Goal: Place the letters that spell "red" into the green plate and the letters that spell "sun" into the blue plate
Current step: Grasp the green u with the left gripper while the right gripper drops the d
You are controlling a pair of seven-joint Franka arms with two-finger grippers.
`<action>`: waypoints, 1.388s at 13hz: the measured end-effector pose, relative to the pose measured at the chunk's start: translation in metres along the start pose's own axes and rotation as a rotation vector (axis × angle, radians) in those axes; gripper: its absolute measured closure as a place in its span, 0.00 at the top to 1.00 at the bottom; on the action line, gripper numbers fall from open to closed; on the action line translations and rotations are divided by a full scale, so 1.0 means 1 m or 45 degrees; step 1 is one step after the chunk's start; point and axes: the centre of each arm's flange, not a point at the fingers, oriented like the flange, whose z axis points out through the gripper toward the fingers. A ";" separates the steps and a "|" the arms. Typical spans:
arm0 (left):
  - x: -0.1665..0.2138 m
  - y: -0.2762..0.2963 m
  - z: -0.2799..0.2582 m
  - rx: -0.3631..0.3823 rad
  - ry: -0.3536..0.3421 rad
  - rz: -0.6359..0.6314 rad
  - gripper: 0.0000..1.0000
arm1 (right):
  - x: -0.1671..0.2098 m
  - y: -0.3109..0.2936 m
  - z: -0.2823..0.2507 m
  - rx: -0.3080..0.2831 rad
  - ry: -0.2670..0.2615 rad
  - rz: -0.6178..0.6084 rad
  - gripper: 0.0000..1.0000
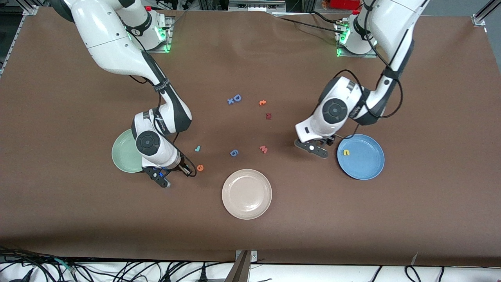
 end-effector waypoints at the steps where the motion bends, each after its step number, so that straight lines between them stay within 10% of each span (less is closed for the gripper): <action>1: -0.002 0.009 0.007 -0.002 0.000 -0.010 0.89 | 0.000 0.000 0.000 0.000 0.000 0.000 0.28; 9: -0.002 0.002 0.048 -0.026 0.023 -0.036 0.76 | 0.029 0.003 -0.050 -0.133 -0.082 -0.133 0.28; 18: -0.001 -0.005 0.051 -0.026 0.024 -0.051 0.31 | 0.109 0.096 -0.075 -0.292 -0.290 -0.325 0.28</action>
